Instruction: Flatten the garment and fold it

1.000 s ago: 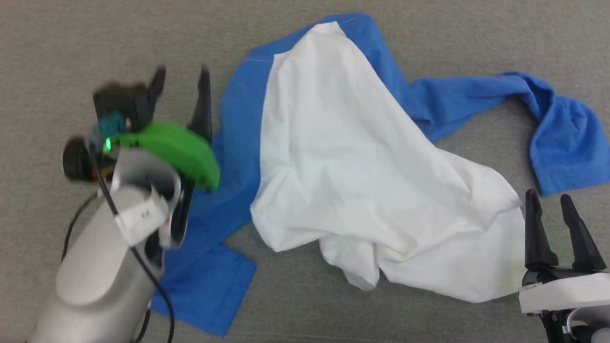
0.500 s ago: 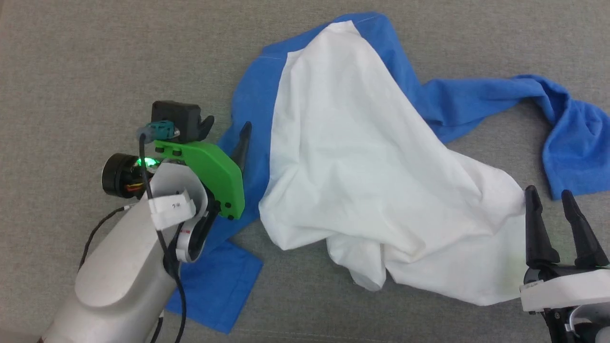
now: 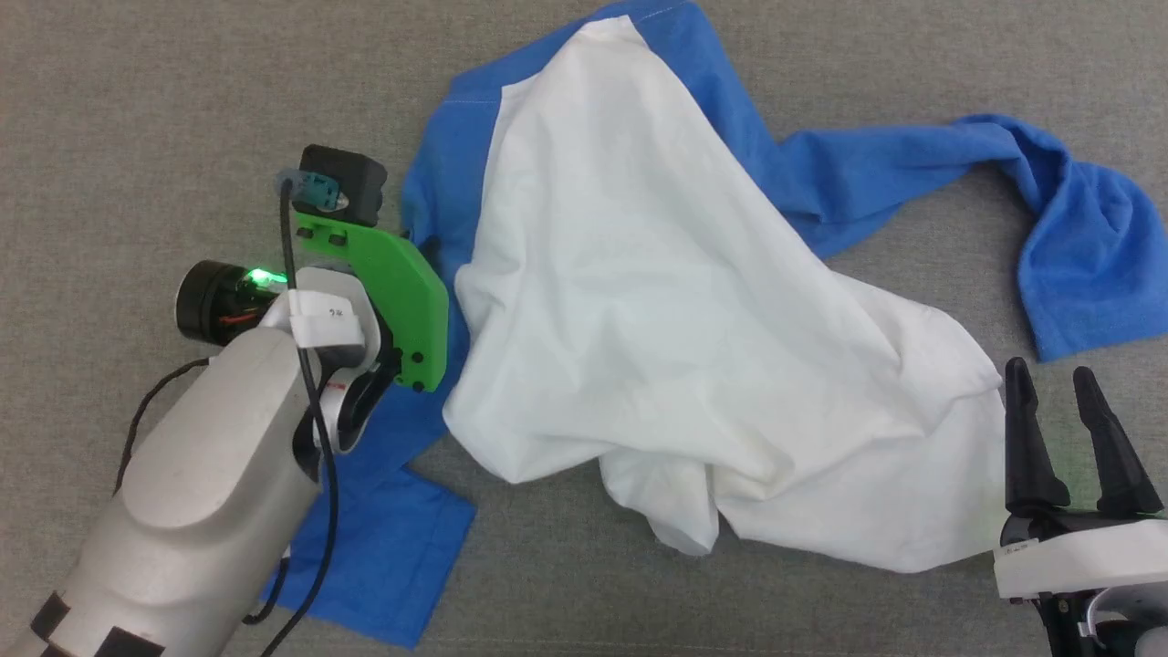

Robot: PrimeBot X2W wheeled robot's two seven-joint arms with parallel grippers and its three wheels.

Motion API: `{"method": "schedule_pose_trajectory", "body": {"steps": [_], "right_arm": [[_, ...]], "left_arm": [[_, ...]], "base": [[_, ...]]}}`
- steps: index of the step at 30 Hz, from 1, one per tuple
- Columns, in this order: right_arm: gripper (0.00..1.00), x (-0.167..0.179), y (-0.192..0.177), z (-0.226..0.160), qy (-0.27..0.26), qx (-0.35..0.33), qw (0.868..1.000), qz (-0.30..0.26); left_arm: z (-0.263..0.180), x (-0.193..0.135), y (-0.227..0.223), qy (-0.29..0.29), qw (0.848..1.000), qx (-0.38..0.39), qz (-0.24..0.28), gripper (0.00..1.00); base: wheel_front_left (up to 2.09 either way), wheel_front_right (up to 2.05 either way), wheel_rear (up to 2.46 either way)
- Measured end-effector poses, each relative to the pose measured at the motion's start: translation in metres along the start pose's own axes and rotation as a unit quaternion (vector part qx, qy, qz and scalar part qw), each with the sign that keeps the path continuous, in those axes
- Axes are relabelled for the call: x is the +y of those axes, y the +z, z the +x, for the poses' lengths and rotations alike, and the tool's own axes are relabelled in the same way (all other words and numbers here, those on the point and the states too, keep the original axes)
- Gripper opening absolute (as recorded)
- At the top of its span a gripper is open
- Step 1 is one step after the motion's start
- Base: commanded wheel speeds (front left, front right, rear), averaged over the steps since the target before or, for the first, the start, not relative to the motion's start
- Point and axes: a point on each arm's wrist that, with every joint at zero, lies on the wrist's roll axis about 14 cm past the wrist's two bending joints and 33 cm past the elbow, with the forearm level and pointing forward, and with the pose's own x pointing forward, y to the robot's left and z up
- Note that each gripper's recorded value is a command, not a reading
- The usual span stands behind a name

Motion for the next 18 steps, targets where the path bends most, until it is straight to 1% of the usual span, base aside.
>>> {"method": "schedule_pose_trajectory", "body": {"steps": [4,5,9,10,11,14,18], "right_arm": [[1.0,-0.002,-0.004,0.001,-0.003,0.003,1.0,0.001],[1.0,-0.001,-0.004,0.002,-0.002,0.002,1.0,0.002],[1.0,0.001,0.001,0.0,0.001,-0.006,1.0,0.004],[1.0,0.005,0.005,-0.001,0.007,-0.013,1.0,0.006],[1.0,0.006,0.007,-0.002,0.009,-0.016,1.0,0.007],[1.0,0.01,0.013,-0.003,0.015,-0.024,1.0,0.008],[1.0,0.013,0.017,-0.004,0.02,-0.03,0.999,0.009]], "left_arm": [[0.005,-0.002,0.001,-0.004,1.0,-0.006,-0.004,0.0],[0.003,-0.002,0.008,-0.001,0.999,-0.034,-0.014,0.0],[-0.007,-0.004,0.022,0.008,0.995,-0.097,-0.037,0.0],[-0.022,-0.006,0.03,0.014,0.987,-0.142,-0.067,0.0],[-0.029,-0.004,0.031,0.02,0.984,-0.158,-0.077,0.0],[-0.051,0.015,0.03,0.058,0.975,-0.19,-0.103,0.0],[-0.08,0.051,0.007,0.122,0.964,-0.195,-0.133,0.0]], "base": [[0.0,0.0,0.0],[0.0,0.0,0.0],[0.0,0.0,0.0],[0.0,0.0,0.0],[0.0,0.0,0.0],[0.0,0.0,0.0],[0.0,0.0,0.0]]}}
